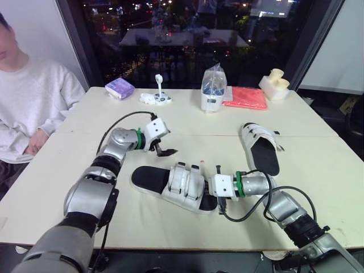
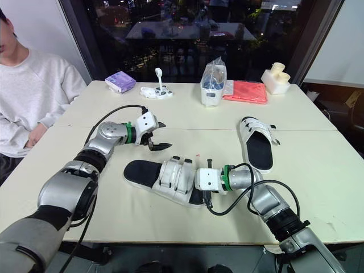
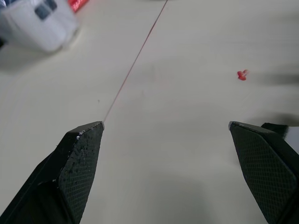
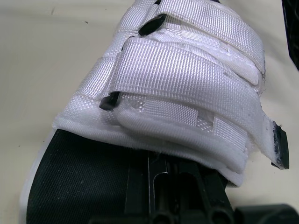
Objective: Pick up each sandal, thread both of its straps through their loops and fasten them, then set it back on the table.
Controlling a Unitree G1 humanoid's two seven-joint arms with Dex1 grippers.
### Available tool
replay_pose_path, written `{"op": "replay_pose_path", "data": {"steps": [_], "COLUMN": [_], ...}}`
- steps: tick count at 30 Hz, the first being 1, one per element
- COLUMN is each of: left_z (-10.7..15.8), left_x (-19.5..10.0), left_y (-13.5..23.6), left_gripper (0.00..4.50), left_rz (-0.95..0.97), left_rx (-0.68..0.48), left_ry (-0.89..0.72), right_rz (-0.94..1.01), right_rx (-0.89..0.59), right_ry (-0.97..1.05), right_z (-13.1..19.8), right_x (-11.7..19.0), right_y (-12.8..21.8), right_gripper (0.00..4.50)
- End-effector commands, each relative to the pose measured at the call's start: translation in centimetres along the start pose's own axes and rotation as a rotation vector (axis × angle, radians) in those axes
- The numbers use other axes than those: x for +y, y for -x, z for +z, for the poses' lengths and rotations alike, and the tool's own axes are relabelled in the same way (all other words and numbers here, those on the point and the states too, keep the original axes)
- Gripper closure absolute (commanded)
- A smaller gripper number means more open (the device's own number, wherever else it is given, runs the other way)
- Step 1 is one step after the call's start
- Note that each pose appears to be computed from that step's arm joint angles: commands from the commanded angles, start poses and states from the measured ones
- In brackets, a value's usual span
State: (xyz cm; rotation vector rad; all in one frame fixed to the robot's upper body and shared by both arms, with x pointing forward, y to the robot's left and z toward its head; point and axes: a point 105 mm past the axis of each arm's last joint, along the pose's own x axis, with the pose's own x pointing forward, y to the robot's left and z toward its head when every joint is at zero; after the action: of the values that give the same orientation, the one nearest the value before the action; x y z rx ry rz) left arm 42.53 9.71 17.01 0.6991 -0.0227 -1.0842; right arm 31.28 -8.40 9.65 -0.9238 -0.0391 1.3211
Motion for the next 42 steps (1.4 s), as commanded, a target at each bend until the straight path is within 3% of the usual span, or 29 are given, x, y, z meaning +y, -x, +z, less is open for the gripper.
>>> {"op": "replay_pose_path", "data": {"steps": [1,8,14,25,37,42], "left_z": [1.0,-0.6,0.6,2.4,4.5,3.6], "left_x": [-1.0,-4.1,-5.0,-7.6,-10.5,-11.2], "left_y": [1.9,4.2,4.2,3.5,1.2,-1.0], "left_gripper": [0.02,0.02,0.02,0.02,0.02,0.02], "left_rz": [-0.073,-0.210,-0.210,-0.197,-0.214,-0.201], "left_rx": [-0.084,-0.095,-0.165,-0.333,-0.487,-0.495], "left_ry": [-0.196,-0.382,-0.581,-0.876,-1.065,-1.254], "right_rz": [0.031,0.017,-0.019,-0.042,-0.122,-0.145], "right_rx": [0.078,0.026,0.005,-0.112,-0.092,-0.083], "right_ry": [-0.094,-0.118,-0.171,-0.451,-0.456,-0.455], "right_z": [-2.0,0.2,1.9,5.1,5.5,5.5], "right_x": [1.3,1.4,0.9,0.5,0.0,-0.1], "right_y": [0.0,1.2,3.9,8.2,9.4,9.5], "right_gripper": [4.50,4.50,4.50,4.50,4.50,4.50]}}
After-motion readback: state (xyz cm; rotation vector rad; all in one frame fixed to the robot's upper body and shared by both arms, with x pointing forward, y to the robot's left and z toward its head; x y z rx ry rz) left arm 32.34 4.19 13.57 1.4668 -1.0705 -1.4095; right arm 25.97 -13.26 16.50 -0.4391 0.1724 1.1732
